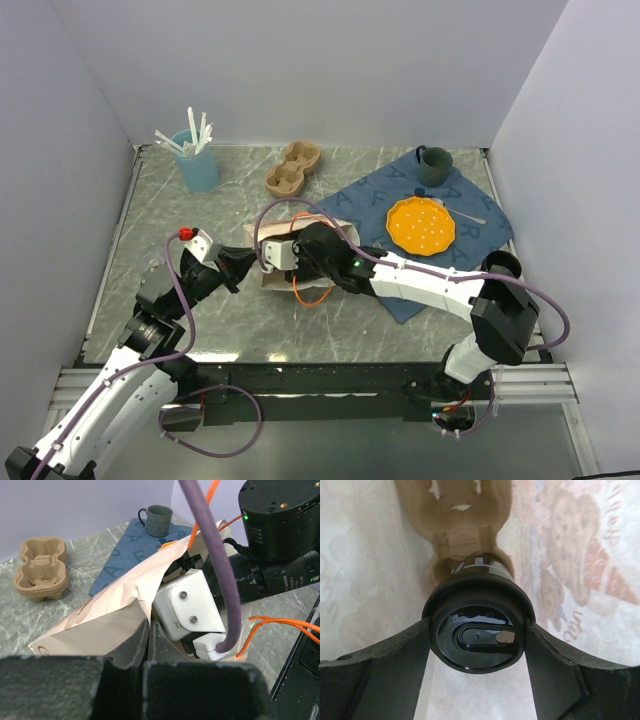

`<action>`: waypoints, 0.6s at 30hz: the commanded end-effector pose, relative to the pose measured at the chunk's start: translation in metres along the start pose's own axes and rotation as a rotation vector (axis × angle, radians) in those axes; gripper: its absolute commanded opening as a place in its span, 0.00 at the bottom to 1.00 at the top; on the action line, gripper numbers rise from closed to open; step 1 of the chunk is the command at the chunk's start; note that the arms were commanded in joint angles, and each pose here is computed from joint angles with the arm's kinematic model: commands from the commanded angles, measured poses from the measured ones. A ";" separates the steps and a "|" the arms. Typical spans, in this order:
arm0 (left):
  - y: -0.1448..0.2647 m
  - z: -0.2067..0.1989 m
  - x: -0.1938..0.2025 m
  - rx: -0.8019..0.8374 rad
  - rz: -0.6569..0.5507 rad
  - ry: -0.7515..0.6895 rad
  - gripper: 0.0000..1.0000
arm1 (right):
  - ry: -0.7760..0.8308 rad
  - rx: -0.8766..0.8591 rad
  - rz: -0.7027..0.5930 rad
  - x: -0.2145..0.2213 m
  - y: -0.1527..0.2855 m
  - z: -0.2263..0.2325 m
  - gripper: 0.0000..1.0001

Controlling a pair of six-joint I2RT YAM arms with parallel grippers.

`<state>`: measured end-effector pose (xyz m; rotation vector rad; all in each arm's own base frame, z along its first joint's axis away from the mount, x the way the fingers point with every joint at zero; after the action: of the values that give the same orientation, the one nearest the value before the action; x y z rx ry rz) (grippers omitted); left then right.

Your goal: Pack the takeout coffee

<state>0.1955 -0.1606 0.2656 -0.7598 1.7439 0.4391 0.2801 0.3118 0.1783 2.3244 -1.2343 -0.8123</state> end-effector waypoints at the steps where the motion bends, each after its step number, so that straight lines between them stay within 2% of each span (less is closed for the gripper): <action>1: 0.003 -0.005 -0.003 0.036 -0.018 -0.046 0.01 | -0.039 0.035 -0.026 -0.002 0.005 -0.007 0.43; 18: 0.000 -0.007 -0.006 0.039 -0.016 -0.009 0.01 | -0.067 0.088 -0.018 0.011 0.004 -0.012 0.43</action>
<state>0.1936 -0.1601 0.2616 -0.7458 1.7424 0.4478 0.2835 0.3015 0.1631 2.3025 -1.2591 -0.8422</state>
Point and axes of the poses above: each gripper's point midway between its finger pads, its own y axis back along the fingers, its own z axis along the line the jaws close on, x = y × z, the point moved 3 cm from there along y, back along the fingers, and after that the axes turned 10 degrees about y, right-handed, at the moved point
